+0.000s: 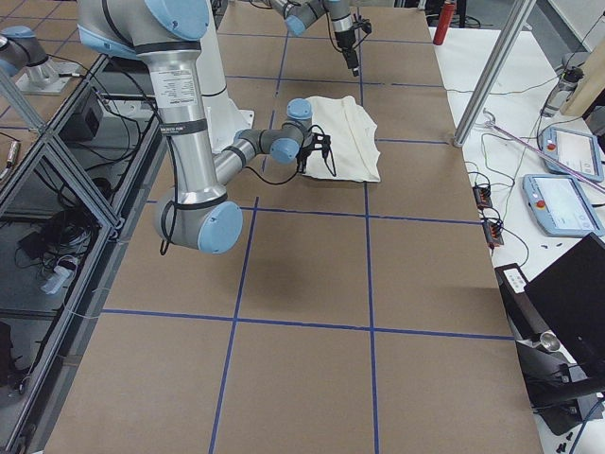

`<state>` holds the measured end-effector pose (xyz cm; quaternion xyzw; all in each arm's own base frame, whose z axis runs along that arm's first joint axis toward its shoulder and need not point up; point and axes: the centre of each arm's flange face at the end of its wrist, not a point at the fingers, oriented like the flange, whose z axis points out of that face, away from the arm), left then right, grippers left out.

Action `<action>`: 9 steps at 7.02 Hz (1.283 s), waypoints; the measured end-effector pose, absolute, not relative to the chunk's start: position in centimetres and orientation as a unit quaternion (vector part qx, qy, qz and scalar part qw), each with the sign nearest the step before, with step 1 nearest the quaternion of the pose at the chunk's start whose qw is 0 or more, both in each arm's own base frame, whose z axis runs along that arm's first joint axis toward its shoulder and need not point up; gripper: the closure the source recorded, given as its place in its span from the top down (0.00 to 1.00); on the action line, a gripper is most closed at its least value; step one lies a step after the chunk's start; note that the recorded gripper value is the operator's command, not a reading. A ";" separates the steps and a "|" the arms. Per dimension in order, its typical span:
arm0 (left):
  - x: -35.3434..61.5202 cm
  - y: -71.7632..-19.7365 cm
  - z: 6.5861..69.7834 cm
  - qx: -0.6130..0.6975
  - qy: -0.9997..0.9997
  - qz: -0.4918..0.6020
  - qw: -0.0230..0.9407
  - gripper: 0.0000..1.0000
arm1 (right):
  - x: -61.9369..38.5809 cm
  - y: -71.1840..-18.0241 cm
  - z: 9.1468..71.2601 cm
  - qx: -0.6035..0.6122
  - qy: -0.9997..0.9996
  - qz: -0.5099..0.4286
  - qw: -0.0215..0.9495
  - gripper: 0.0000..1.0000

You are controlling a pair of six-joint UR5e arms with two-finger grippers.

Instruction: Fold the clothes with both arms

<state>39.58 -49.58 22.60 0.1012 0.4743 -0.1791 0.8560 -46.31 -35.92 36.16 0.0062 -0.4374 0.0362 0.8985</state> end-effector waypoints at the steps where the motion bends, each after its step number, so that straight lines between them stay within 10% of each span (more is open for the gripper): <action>1: 39.5 -49.5 22.5 0.102 0.475 -0.179 0.856 1.00 | -45.2 -35.2 35.9 0.007 -0.442 0.034 0.896 0.00; 4: 39.4 -49.4 22.3 0.102 0.477 -0.179 0.854 1.00 | -43.8 -24.0 36.7 -0.047 -0.439 0.011 0.897 0.00; 5: 39.5 -49.3 22.2 0.102 0.478 -0.178 0.854 1.00 | -43.7 -18.0 36.6 -0.074 -0.433 0.002 0.898 0.18; 6: 39.5 -49.2 22.2 0.102 0.478 -0.178 0.854 1.00 | -43.9 -12.8 36.6 -0.093 -0.424 -0.007 0.901 0.99; 9: 42.2 -46.8 22.3 0.071 0.484 -0.187 0.852 0.98 | -43.5 -8.4 34.7 -0.064 -0.443 -0.001 0.894 1.00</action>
